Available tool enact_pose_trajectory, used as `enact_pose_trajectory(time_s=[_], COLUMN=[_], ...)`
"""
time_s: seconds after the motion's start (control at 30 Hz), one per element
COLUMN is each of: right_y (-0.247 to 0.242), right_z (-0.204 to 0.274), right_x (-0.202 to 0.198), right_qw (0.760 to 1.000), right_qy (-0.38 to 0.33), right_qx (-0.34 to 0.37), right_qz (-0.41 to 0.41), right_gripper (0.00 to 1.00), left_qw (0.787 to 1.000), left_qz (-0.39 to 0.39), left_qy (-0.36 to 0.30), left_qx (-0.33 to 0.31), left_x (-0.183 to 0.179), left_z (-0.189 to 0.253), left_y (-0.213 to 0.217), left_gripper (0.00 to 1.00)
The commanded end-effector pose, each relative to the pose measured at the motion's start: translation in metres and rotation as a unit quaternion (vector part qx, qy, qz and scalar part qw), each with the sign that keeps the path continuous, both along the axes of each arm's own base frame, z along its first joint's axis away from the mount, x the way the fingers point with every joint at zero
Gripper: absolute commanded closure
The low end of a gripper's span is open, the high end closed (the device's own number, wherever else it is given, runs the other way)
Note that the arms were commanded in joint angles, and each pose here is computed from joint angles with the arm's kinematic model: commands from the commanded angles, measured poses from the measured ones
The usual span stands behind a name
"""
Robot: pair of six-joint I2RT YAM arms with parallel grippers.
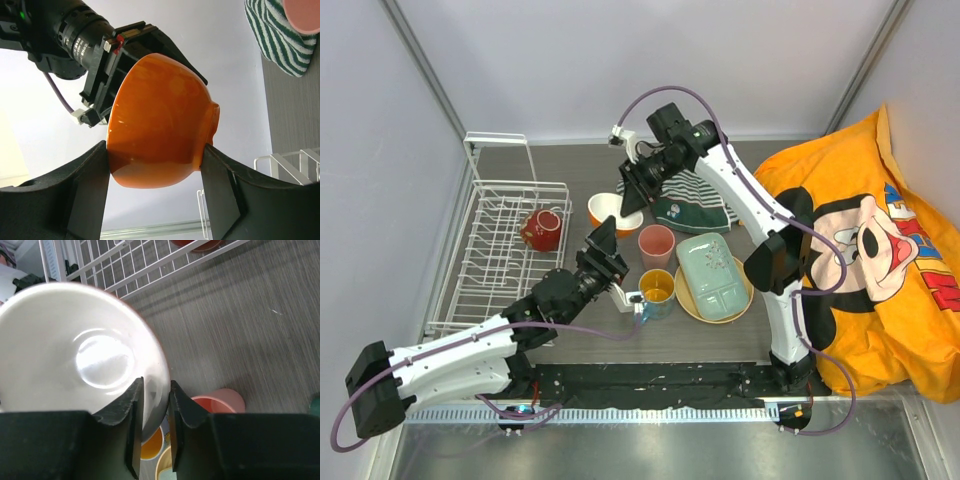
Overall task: Unload the mixed dishes from the dish rack
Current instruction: Place the bowl at the center of the board.
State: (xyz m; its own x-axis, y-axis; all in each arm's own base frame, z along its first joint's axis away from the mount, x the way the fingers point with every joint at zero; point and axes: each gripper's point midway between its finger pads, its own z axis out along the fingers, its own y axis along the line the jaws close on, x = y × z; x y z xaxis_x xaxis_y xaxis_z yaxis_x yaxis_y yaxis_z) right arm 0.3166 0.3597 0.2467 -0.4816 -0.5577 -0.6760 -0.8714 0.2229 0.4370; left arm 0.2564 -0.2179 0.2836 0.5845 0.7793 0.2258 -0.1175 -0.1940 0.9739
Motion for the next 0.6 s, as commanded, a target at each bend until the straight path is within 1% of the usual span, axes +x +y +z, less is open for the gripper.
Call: enact_pose_trajectory(time_s=[0.0,0.03,0.07,0.1,0.57], right_y=[0.008,0.007,0.007,0.006,-0.001], right_z=[0.009,0.007,0.008,0.007,0.006], right_x=[-0.012,-0.011,-0.011,-0.01,-0.008], right_qw=[1.0,1.0,1.0,1.0,1.0], right_qy=[0.01,0.01,0.006,0.007,-0.014], right_qx=[0.017,0.015,0.015,0.013,-0.002], right_qz=[0.016,0.014,0.015,0.013,0.008], right_gripper=[0.81,0.85,0.94,0.99,0.99], left_qw=[0.998,0.998,0.998,0.998,0.998], left_qz=[-0.005,-0.004,-0.003,-0.003,0.01], left_qy=[-0.038,-0.038,-0.037,-0.036,-0.038], left_qx=[-0.046,-0.047,-0.049,-0.05,-0.053], left_x=[-0.002,-0.002,-0.002,-0.002,0.0], left_z=[0.032,0.032,0.033,0.033,0.031], left_y=[0.003,0.003,0.003,0.004,0.015], left_gripper=[1.0,1.0,1.0,1.0,1.0])
